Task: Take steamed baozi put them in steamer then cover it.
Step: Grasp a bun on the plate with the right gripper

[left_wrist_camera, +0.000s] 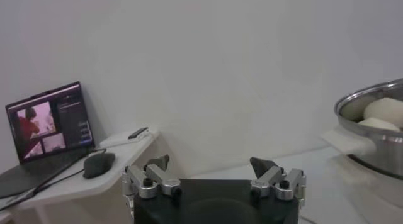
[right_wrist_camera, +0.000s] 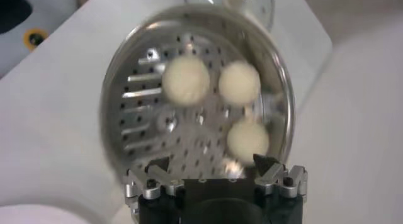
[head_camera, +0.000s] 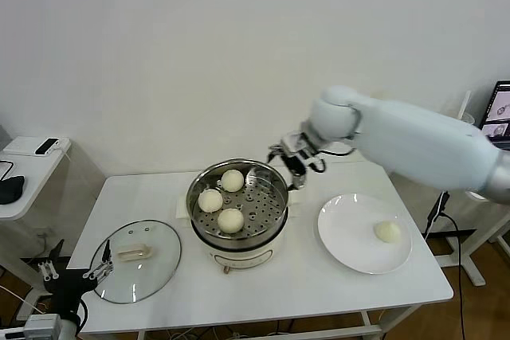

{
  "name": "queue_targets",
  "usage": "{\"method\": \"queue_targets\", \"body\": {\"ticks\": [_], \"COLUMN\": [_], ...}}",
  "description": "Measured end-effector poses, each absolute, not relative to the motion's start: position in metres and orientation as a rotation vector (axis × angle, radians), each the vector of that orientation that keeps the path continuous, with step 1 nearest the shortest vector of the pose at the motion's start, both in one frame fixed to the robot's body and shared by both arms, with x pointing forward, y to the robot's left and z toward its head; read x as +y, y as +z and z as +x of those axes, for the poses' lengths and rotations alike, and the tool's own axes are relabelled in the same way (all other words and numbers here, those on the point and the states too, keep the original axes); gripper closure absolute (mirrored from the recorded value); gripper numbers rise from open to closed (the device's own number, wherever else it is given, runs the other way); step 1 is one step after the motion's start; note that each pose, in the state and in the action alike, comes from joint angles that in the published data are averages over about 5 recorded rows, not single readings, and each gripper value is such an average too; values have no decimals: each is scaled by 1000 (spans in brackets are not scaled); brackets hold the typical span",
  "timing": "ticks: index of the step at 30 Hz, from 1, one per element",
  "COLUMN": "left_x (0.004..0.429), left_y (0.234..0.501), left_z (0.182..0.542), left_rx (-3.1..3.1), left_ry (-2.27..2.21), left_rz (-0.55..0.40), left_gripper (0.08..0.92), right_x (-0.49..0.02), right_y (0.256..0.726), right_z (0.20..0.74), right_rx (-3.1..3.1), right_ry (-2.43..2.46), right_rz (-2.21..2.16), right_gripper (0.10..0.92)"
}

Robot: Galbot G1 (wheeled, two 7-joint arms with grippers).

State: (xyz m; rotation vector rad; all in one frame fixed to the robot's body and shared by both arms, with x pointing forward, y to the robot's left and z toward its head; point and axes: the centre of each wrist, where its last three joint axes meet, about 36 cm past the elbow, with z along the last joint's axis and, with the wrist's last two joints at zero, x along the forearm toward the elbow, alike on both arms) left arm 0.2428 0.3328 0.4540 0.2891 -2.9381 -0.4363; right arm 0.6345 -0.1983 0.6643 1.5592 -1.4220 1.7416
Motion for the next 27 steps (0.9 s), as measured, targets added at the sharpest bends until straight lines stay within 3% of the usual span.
{"method": "queue_targets", "body": {"ticks": [11, 27], "left_x": [332, 329], "left_y": [451, 449], "left_z": [247, 242], "left_rx": [-2936, -2916], "left_ry": [-446, -452], "left_rz": [254, 250], "left_gripper": [177, 177], "right_x": [-334, -430], "right_y": [611, 515], "right_z": [617, 598], "right_rx": [-1487, -1464], "right_ry": [1537, 1378], "right_rz": [1297, 1118], "right_gripper": [200, 200]}}
